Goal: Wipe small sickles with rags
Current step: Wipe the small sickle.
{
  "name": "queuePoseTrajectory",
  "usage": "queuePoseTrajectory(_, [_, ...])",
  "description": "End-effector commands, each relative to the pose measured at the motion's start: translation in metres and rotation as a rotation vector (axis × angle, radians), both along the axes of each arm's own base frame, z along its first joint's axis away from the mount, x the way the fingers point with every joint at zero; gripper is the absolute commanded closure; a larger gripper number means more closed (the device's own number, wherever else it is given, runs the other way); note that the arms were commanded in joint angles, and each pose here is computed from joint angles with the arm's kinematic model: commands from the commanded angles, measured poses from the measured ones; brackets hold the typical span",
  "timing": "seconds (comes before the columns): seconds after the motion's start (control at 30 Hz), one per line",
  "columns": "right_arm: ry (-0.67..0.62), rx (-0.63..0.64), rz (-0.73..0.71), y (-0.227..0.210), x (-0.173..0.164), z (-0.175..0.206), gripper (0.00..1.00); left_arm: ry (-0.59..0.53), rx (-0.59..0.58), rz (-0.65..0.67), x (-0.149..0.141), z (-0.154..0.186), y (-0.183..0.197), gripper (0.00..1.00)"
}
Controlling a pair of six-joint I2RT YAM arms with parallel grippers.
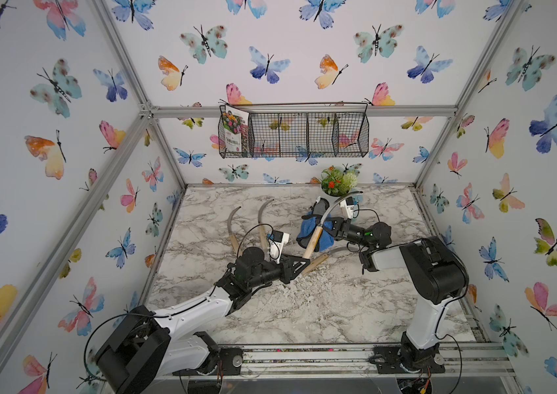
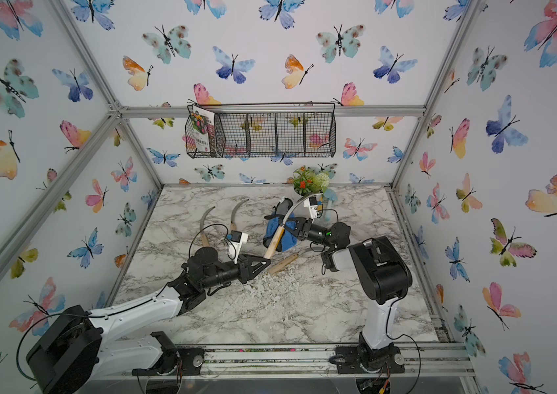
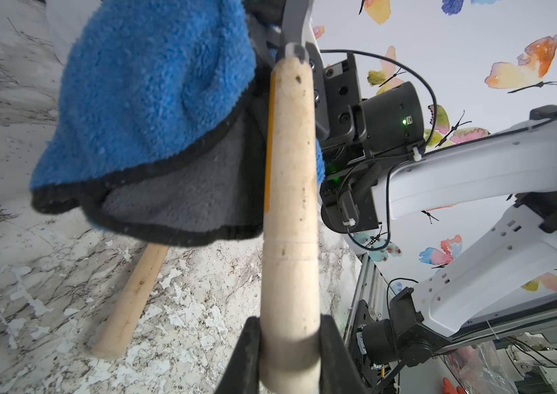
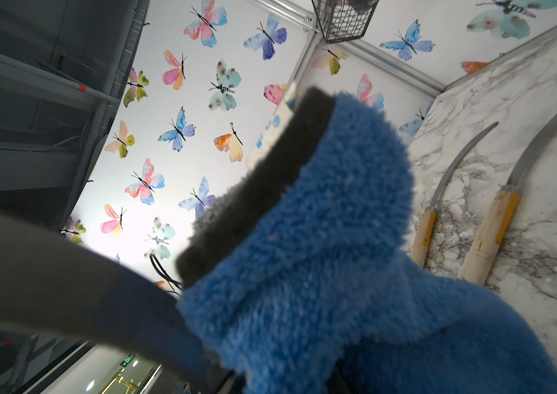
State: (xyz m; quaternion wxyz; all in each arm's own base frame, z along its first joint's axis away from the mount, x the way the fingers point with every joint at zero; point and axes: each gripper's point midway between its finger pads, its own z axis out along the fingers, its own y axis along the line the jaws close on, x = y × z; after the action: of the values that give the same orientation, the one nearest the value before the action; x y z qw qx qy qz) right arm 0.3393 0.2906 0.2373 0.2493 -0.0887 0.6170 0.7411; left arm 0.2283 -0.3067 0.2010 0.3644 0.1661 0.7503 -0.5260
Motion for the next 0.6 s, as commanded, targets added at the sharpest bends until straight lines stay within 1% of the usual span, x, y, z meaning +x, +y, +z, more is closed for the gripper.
queuePoseTrajectory(0.0, [-0.228, 0.084, -0.022, -0.009, -0.017, 0.036, 0.98, -0.018, 0.008, -0.006, 0.002, 0.001, -0.002, 1.0])
queuePoseTrajectory(0.13, [-0.217, 0.097, -0.04, -0.018, -0.007, 0.044, 0.98, -0.012, 0.012, 0.005, 0.002, -0.005, 0.001, 1.0])
queuePoseTrajectory(0.37, [-0.217, 0.114, -0.109, -0.05, 0.017, 0.062, 0.98, 0.0, 0.035, 0.044, 0.001, -0.023, 0.012, 1.0])
queuePoseTrajectory(0.57, [-0.238, 0.126, -0.166, -0.08, 0.025, 0.083, 0.98, 0.018, 0.04, 0.064, 0.002, -0.036, 0.021, 1.0])
